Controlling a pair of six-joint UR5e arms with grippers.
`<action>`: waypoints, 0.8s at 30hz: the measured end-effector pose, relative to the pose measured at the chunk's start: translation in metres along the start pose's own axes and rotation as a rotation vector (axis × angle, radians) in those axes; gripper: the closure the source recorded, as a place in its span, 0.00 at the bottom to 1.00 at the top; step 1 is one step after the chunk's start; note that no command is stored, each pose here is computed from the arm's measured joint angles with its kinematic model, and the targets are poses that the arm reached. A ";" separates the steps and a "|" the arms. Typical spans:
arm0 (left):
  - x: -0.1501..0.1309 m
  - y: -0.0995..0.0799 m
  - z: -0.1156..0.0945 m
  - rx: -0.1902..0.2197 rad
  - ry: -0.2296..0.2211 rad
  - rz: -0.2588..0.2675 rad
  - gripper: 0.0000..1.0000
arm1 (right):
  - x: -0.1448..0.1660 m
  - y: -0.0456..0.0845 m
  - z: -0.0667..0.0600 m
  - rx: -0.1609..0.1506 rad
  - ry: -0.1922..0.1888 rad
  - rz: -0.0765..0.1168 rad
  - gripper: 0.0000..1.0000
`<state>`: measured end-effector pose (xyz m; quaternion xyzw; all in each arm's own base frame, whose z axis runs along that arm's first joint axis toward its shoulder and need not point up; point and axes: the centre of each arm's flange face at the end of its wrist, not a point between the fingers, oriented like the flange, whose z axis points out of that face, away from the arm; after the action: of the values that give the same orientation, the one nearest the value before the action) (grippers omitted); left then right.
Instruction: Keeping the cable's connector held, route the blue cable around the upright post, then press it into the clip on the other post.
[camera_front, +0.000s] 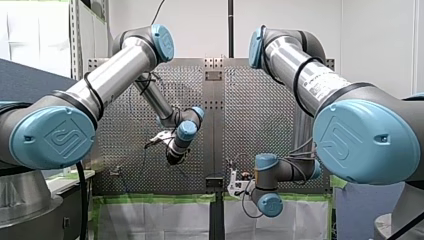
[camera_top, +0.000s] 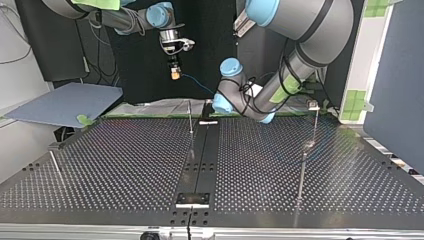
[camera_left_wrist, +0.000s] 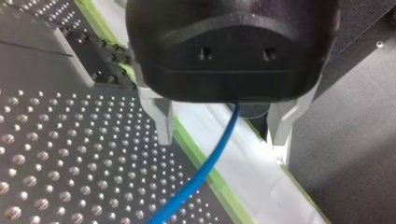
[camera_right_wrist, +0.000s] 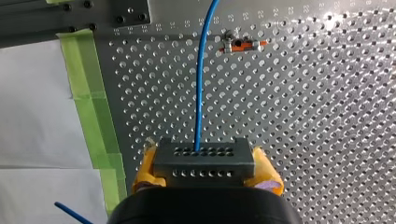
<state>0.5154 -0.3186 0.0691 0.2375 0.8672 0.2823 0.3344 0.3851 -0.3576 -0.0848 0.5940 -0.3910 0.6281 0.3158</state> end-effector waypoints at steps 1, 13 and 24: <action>0.001 -0.002 0.001 0.001 0.004 0.004 0.00 | 0.000 0.000 0.000 -0.001 0.000 0.000 1.00; 0.022 -0.037 0.015 0.053 0.023 0.021 0.00 | 0.001 0.005 0.002 -0.011 -0.003 -0.010 1.00; 0.019 -0.050 0.013 0.136 -0.007 -0.057 0.00 | 0.008 0.010 0.007 -0.004 -0.003 -0.005 1.00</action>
<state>0.5008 -0.3395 0.0203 0.2357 0.8897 0.2123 0.3284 0.3793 -0.3691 -0.0782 0.5953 -0.3911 0.6256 0.3182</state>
